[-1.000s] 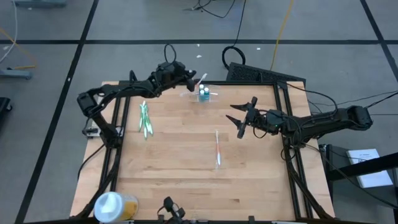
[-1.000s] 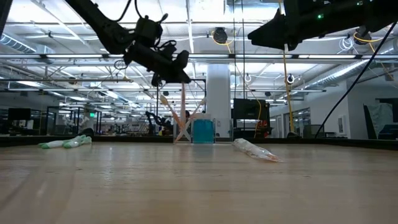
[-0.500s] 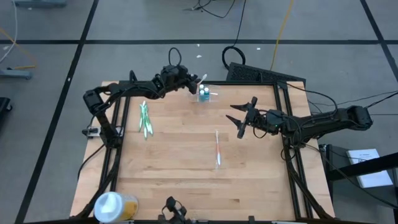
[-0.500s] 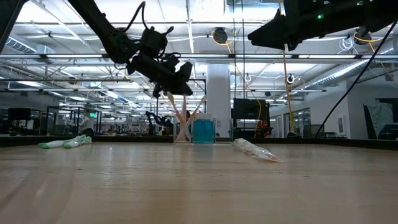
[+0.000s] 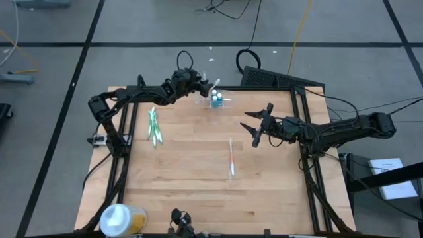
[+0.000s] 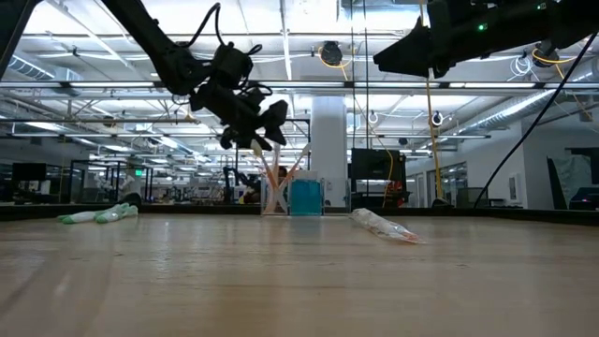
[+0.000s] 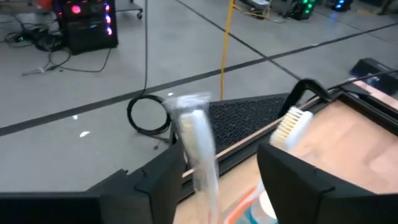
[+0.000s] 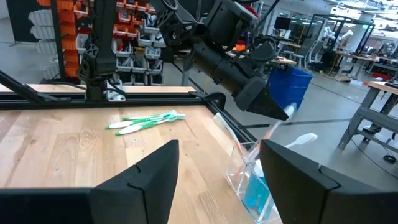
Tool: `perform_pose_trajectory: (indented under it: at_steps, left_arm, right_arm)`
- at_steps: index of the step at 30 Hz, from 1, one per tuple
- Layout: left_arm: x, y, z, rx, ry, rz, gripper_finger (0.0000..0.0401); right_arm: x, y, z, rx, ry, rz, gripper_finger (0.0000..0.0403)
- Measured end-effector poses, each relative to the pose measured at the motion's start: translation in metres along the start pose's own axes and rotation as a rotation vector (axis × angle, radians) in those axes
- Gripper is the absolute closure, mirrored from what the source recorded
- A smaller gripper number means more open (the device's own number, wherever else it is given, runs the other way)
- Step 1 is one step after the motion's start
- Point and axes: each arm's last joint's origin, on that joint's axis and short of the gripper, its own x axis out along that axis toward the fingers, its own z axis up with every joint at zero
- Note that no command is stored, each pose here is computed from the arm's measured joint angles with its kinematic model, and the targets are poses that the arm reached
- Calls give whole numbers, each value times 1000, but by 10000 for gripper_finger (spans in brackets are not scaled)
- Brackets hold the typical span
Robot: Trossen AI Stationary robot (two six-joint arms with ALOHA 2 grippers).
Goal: Pick & Place toothbrushing station
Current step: Put the orange toothbrush into the transparent organizer
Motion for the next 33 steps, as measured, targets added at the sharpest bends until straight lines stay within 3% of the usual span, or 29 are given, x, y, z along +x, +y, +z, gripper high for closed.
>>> perform_pose_trajectory:
  at_steps: [11, 17, 21, 27, 33]
  left_arm:
    - [-28, -14, 30, 75, -99, -72, 160]
    - [-60, -35, 53, 77, -177, -203, 160]
    - [-80, -53, 61, 90, -211, -331, 160]
    - [-91, -74, 58, 165, -222, -394, 160]
    - [-94, -83, 54, 172, -216, -381, 160]
  right_arm:
    - [0, 1, -3, 44, 31, 22, 189]
    - [7, 12, -13, 174, 86, 252, 190]
    - [24, 25, -33, 207, 272, 300, 189]
    - [63, 40, -47, 231, 683, 123, 177]
    - [97, 56, -50, 260, 860, 51, 177]
